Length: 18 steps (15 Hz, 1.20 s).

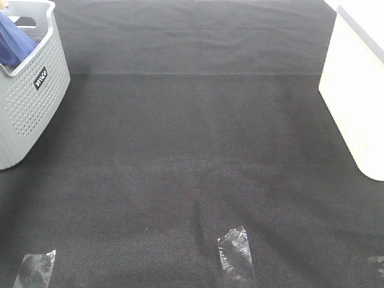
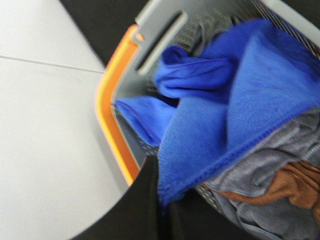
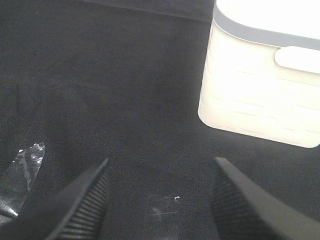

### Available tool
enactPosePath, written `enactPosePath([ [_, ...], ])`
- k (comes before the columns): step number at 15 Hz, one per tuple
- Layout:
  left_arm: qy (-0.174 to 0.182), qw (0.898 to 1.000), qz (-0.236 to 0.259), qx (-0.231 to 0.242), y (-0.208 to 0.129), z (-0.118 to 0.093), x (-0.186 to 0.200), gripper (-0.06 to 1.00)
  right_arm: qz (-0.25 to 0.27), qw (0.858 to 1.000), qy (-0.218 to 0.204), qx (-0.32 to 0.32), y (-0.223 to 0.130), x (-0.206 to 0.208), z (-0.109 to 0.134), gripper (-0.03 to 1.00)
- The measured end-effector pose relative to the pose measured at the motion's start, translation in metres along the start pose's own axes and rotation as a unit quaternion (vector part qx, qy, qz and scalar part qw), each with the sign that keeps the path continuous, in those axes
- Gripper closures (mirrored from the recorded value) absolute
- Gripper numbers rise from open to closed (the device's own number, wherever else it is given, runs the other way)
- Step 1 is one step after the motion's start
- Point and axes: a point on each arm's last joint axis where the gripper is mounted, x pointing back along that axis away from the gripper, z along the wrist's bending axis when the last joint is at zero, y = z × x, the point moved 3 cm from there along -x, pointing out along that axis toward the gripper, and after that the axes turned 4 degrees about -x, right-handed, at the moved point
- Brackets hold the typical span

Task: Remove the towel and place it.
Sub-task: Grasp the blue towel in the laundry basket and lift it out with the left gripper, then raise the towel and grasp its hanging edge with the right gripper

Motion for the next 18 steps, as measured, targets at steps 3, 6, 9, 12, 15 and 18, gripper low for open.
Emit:
enactPosePath([
  [3, 0.050, 0.997, -0.052, -0.010, 0.025, 0.009, 0.045, 0.94, 0.000, 1.000, 0.000, 0.000, 0.000, 0.000, 0.000, 0.37],
  [6, 0.096, 0.989, -0.114, -0.024, 0.052, 0.010, 0.090, 0.94, 0.000, 1.000, 0.000, 0.000, 0.000, 0.000, 0.000, 0.37],
  [9, 0.124, 0.977, -0.168, -0.038, 0.077, 0.004, 0.123, 0.94, 0.001, 1.000, 0.001, 0.000, 0.000, 0.000, 0.000, 0.37],
  [12, 0.132, 0.964, -0.225, -0.061, 0.108, -0.014, 0.149, 0.94, -0.032, 0.998, 0.056, -0.010, 0.035, -0.020, 0.011, 0.37],
  [15, 0.119, 0.957, -0.251, -0.080, 0.129, -0.032, 0.159, 0.94, -0.022, 0.995, 0.091, -0.016, 0.064, -0.065, 0.014, 0.37],
  [18, 0.104, 0.949, -0.281, -0.098, 0.149, -0.052, 0.171, 0.94, 0.006, 0.987, 0.157, 0.037, 0.075, -0.118, 0.025, 0.37],
])
